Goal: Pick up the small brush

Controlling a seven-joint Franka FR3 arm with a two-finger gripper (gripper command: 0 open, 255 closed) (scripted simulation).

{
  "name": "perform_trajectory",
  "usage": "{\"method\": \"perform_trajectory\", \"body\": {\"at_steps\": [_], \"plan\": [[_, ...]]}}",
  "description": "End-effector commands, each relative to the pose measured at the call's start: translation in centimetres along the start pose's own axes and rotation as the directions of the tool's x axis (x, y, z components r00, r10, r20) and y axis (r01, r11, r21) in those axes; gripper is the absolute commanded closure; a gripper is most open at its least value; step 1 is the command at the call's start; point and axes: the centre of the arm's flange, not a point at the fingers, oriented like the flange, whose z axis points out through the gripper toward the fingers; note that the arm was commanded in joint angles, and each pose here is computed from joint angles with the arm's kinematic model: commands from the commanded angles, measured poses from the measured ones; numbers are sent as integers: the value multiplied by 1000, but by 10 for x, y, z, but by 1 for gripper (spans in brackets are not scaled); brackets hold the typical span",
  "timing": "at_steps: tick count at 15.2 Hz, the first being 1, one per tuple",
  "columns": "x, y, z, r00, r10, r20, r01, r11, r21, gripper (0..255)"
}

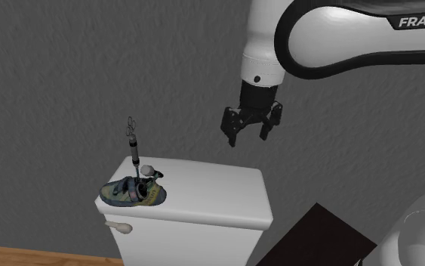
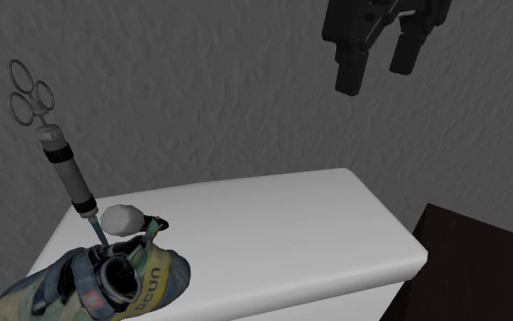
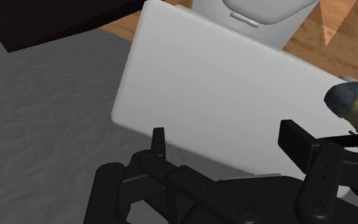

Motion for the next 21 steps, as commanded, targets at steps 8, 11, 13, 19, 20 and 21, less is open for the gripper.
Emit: {"method": "perform_trajectory", "body": {"at_steps": [8,11,13,19,20,21], "plan": [[20,-123,26,991,133,-32,-135,989,-55,0],[32,-163,35,984,175,-44,-178,981,-72,0],[40,-189,41,978,203,-52,-207,975,-84,0],[71,-265,62,955,285,-80,-293,949,-116,0],[77,-277,66,951,298,-85,-307,944,-121,0],[77,-278,66,951,299,-85,-308,944,-121,0]]}}
